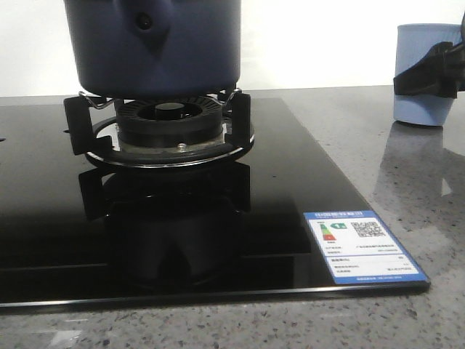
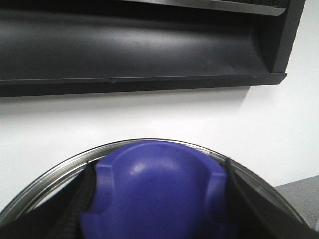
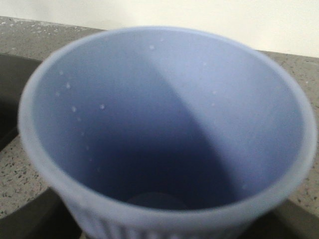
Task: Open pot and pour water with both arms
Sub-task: 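Turn the cup upright and set it back on the counter with right gripper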
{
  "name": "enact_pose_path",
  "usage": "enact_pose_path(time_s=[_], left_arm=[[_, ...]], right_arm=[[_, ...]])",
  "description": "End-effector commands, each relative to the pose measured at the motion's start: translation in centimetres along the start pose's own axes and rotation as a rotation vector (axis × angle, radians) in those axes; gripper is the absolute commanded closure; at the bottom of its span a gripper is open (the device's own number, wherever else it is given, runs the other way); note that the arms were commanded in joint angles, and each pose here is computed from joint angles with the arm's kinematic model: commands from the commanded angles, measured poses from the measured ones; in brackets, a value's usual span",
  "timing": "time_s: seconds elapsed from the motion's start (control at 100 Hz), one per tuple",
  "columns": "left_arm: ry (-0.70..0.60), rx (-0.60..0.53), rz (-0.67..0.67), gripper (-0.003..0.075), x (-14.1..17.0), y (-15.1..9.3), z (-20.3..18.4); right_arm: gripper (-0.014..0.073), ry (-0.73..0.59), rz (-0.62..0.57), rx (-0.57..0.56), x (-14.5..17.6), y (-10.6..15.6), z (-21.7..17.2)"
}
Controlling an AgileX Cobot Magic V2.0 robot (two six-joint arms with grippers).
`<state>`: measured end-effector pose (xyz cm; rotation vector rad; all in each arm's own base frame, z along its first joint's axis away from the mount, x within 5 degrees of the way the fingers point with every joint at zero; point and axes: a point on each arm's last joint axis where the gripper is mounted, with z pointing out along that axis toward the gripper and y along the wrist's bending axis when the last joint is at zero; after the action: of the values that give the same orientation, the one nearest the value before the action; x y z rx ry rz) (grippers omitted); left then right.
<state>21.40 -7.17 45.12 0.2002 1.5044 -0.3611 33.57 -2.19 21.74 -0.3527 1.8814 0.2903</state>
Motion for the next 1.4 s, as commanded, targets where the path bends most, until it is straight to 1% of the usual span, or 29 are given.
enact_pose_path(time_s=[0.0, 0.28, 0.35, 0.42, 0.54, 0.59, 0.77, 0.82, 0.92, 1.0, 1.1, 1.22, 1.25, 1.39], left_arm=[[-0.142, -0.038, -0.011, 0.0363, -2.5, 0.2, -1.1], [-0.142, -0.038, -0.011, 0.0363, -2.5, 0.2, -1.1], [-0.142, -0.038, -0.011, 0.0363, -2.5, 0.2, -1.1], [-0.142, -0.038, -0.011, 0.0363, -2.5, 0.2, -1.1], [-0.142, -0.038, -0.011, 0.0363, -2.5, 0.2, -1.1], [-0.142, -0.038, -0.011, 0.0363, -2.5, 0.2, -1.1], [-0.142, -0.038, -0.011, 0.0363, -2.5, 0.2, -1.1], [-0.142, -0.038, -0.011, 0.0363, -2.5, 0.2, -1.1], [-0.144, -0.039, -0.011, 0.0363, -2.6, 0.2, -1.1], [-0.147, -0.041, -0.011, 0.0363, -2.6, 0.2, -1.1], [-0.147, -0.041, -0.011, 0.0363, -2.6, 0.2, -1.1], [-0.153, -0.044, -0.011, 0.0363, -2.6, 0.2, -1.1], [-0.153, -0.044, -0.011, 0.0363, -2.6, 0.2, -1.1], [-0.153, -0.044, -0.011, 0.0363, -2.6, 0.2, -1.1]], right_arm=[[0.0302, -0.093, -0.019, -0.013, -2.0, 0.1, -0.5], [0.0297, -0.093, -0.019, -0.013, -2.0, 0.1, -0.5], [0.0268, -0.093, -0.019, -0.013, -2.0, 0.1, -0.5], [0.019, -0.093, -0.019, -0.013, -2.0, 0.1, -0.5], [-0.0015, -0.096, -0.021, -0.012, -2.1, 0.1, -0.5], [-0.0063, -0.104, -0.026, -0.011, -2.4, 0.2, -0.7], [-0.0048, -0.141, -0.075, -0.001, -4.0, 0.7, -2.1], [-0.0048, -0.136, -0.066, 0.014, -4.3, 0.9, -2.6], [-0.0048, -0.079, -0.052, 0.039, -4.6, 1.1, -3.5], [-0.0048, -0.027, -0.069, 0.016, -4.8, 1.7, -4.3], [-0.0048, 0.017, -0.029, -0.008, -4.7, 2.2, -4.8], [-0.0048, 0.067, -0.01, -0.016, -4.6, 2.5, -5.4], [-0.0048, 0.083, -0.019, -0.013, -4.6, 2.6, -5.5], [-0.0048, 0.144, 0.009, 0.032, -4.6, 2.6, -6.4]])
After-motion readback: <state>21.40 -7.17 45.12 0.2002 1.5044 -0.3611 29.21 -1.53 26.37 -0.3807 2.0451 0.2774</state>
